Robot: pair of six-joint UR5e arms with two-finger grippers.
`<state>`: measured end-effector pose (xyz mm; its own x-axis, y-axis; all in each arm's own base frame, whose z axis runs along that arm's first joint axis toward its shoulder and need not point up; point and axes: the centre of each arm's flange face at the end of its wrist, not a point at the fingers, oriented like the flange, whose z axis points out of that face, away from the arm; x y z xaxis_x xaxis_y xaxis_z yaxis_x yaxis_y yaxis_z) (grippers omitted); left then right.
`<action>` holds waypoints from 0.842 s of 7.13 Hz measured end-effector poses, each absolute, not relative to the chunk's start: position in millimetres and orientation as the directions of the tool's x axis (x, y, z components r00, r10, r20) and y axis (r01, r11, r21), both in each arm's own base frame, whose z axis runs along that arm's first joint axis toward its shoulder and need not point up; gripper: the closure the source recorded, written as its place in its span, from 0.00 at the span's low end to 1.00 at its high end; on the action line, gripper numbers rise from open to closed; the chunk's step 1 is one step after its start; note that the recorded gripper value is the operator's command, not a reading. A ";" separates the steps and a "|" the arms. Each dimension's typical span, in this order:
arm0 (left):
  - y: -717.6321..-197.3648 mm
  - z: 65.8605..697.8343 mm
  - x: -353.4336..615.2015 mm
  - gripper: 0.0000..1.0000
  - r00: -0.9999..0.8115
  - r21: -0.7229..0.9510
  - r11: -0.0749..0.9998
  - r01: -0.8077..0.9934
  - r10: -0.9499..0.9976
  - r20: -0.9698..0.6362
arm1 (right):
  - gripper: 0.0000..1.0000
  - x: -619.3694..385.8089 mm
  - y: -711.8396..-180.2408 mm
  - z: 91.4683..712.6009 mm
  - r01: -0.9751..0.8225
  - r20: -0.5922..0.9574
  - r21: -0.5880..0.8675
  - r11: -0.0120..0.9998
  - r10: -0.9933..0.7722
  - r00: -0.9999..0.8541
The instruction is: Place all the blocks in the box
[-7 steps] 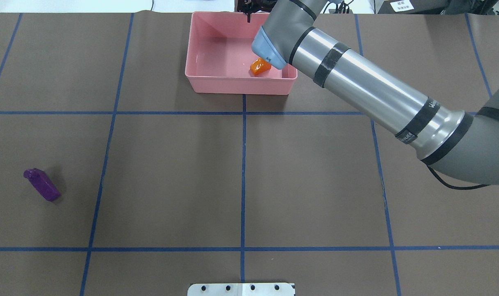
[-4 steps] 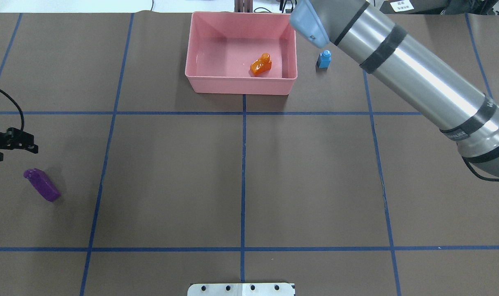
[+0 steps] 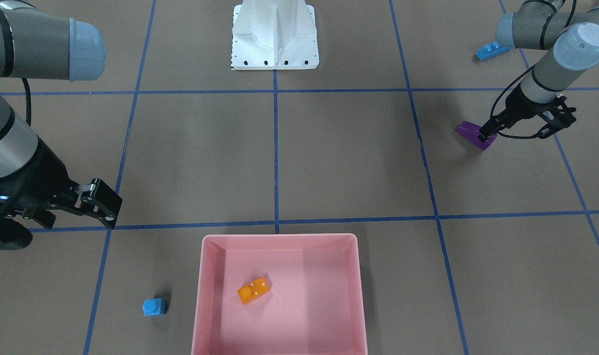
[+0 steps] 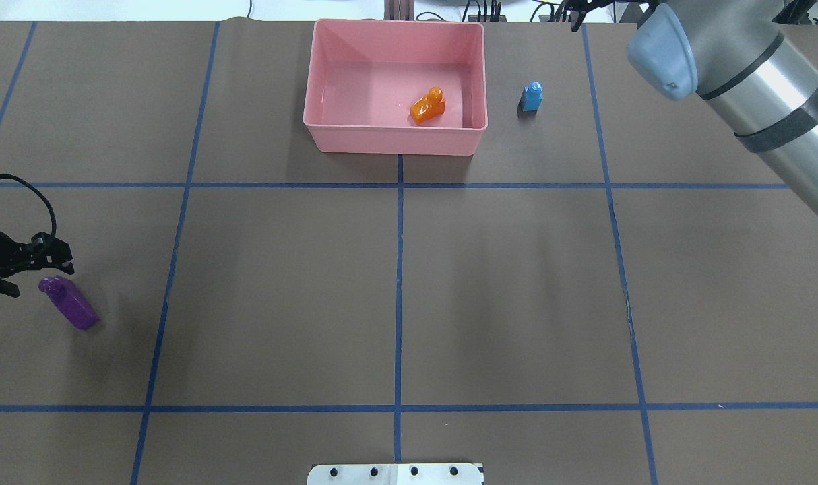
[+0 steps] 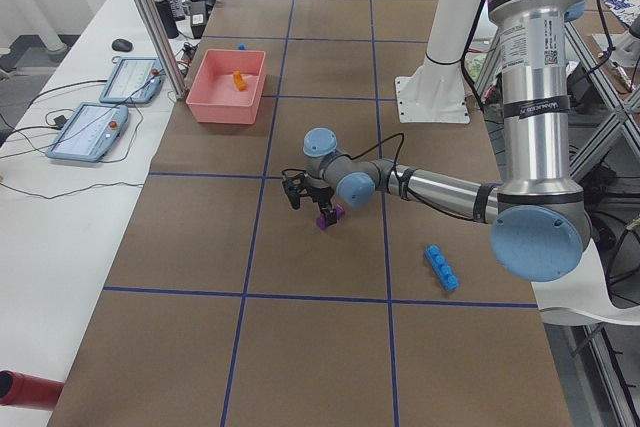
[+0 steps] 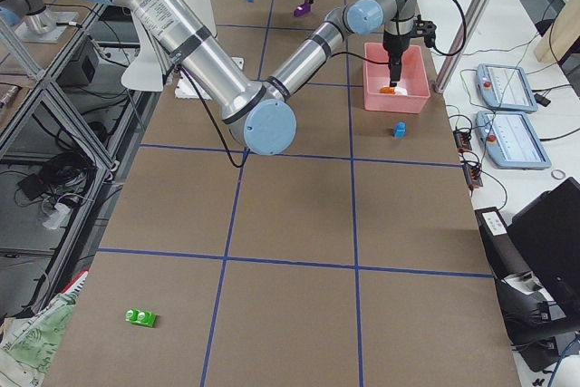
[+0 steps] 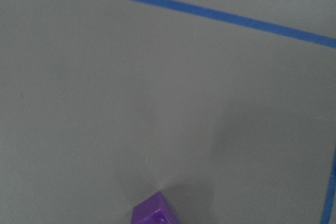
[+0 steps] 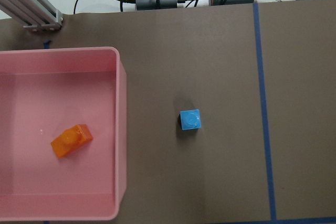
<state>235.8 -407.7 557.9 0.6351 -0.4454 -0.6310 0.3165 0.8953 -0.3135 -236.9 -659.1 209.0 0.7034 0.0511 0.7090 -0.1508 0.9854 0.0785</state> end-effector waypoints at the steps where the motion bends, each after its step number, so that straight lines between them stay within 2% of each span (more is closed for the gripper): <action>1: -406.7 563.1 241.6 0.19 0.642 -0.321 0.893 0.315 -0.449 -0.621 | 0.00 -232.3 -655.8 211.1 -0.152 0.709 0.079 0.985 0.052 0.704; 2: -404.1 568.2 249.7 0.34 0.654 -0.320 0.896 0.307 -0.443 -0.613 | 0.00 -229.9 -653.9 212.3 -0.153 0.708 0.077 0.985 0.054 0.705; 3: -401.9 572.6 258.0 0.71 0.666 -0.313 0.901 0.301 -0.434 -0.607 | 0.00 -228.3 -653.3 212.8 -0.154 0.707 0.076 0.985 0.055 0.705; 4: -400.9 573.9 264.0 1.00 0.672 -0.310 0.904 0.295 -0.426 -0.605 | 0.00 -227.5 -653.3 212.8 -0.154 0.707 0.076 0.985 0.056 0.705; 6: -400.1 570.4 267.4 1.00 0.674 -0.299 0.911 0.284 -0.412 -0.614 | 0.00 -226.8 -653.1 211.8 -0.155 0.707 0.078 0.985 0.055 0.705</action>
